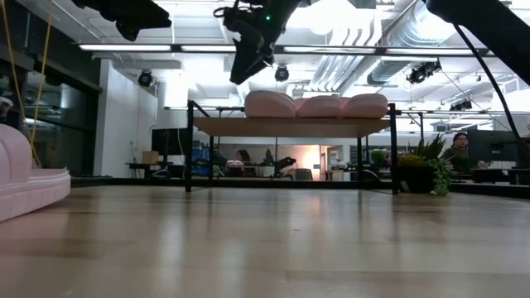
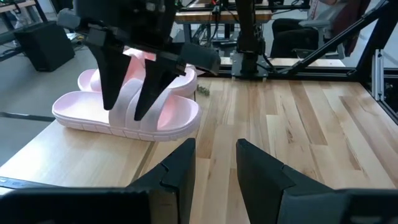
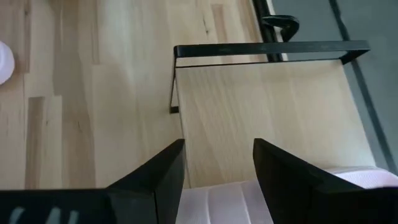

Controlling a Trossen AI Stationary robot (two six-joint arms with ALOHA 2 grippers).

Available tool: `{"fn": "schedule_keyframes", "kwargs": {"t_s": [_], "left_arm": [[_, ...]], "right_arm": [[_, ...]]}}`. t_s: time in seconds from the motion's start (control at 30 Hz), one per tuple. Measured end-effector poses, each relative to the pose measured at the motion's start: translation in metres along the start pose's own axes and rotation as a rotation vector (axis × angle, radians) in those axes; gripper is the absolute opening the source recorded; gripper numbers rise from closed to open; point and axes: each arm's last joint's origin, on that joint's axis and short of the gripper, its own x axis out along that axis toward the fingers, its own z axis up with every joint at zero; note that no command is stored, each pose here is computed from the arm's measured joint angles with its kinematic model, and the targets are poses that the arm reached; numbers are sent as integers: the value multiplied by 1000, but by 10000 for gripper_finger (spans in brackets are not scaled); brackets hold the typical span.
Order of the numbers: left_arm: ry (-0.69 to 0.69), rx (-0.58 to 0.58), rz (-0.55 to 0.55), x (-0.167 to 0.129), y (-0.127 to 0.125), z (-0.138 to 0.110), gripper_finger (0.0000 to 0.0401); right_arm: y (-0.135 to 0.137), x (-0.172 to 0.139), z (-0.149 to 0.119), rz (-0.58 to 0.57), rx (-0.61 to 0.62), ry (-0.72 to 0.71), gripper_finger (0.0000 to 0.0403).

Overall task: Pick and place slides into the shelf
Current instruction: Put the pink slide on the shelf

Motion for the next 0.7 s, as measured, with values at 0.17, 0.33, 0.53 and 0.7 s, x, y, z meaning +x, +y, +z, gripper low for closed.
{"fn": "schedule_keyframes", "kwargs": {"t_s": [0.17, 0.33, 0.53, 0.7], "left_arm": [[0, 0, 0, 0, 0, 0, 101], [0, 0, 0, 0, 0, 0, 101], [0, 1, 0, 0, 0, 0, 101], [0, 1, 0, 0, 0, 0, 101]], "right_arm": [[-8, 8, -3, 37, 9, 8, 181], [-8, 10, -5, 52, 4, 23, 181], [-12, 14, -15, 63, 30, 108, 181], [-13, 14, -19, 37, 32, 153, 181]]}}
